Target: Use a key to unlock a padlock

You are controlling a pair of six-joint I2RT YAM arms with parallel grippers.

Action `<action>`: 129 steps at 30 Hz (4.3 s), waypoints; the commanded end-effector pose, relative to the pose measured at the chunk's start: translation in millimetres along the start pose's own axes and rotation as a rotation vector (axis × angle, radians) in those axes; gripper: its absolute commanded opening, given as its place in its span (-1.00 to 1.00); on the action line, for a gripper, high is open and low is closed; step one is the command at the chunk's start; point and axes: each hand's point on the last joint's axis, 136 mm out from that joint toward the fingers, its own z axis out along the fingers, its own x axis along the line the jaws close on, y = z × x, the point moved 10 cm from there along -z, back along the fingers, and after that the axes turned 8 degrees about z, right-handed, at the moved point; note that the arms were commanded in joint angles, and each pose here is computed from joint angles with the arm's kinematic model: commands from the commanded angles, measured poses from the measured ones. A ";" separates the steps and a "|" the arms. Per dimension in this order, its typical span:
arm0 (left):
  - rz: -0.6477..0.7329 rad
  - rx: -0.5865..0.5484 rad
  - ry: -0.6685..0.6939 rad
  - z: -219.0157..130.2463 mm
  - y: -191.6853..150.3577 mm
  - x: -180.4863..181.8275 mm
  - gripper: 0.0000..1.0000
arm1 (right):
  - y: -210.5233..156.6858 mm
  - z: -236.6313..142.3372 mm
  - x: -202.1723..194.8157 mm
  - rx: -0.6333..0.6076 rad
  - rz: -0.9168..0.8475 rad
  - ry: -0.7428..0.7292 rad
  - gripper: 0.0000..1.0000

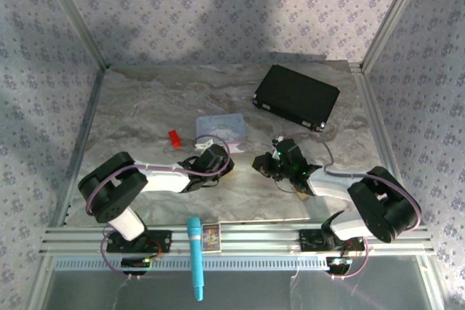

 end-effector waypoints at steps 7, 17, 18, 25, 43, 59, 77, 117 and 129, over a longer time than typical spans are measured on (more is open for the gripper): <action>-0.268 -0.052 -0.059 -5.1 -1.2 10.6 -0.76 | -6.8 22.8 7.5 0.080 0.170 0.111 -1.00; -0.355 -0.091 -0.074 -4.7 -3.3 18.7 -0.82 | -9.0 33.2 -1.8 0.110 0.239 0.173 -1.00; -0.366 -0.097 -0.079 -4.8 -3.0 19.8 -0.84 | -9.1 32.8 -2.1 0.109 0.241 0.175 -1.00; -0.372 -0.116 -0.094 -5.2 -0.7 16.8 -0.85 | -14.3 36.5 -7.2 0.131 0.264 0.162 -1.00; -0.353 -0.126 -0.058 1.0 0.1 15.0 -0.86 | -19.6 39.0 -9.8 0.133 0.286 0.173 -1.00; -0.374 -0.107 -0.086 8.8 0.6 11.6 -0.89 | -16.3 36.4 -12.0 0.118 0.300 0.188 -1.00; -0.340 -0.102 -0.082 7.6 -0.6 6.4 -0.88 | -13.7 43.2 -7.6 0.121 0.273 0.218 -1.00; -0.361 -0.075 -0.365 -17.8 1.1 -23.7 -1.00 | 15.5 63.7 -6.4 0.219 0.354 0.322 -1.00; -0.374 -0.042 -0.432 -13.3 -1.2 -30.3 -1.00 | 18.6 63.2 -4.4 0.214 0.360 0.340 -1.00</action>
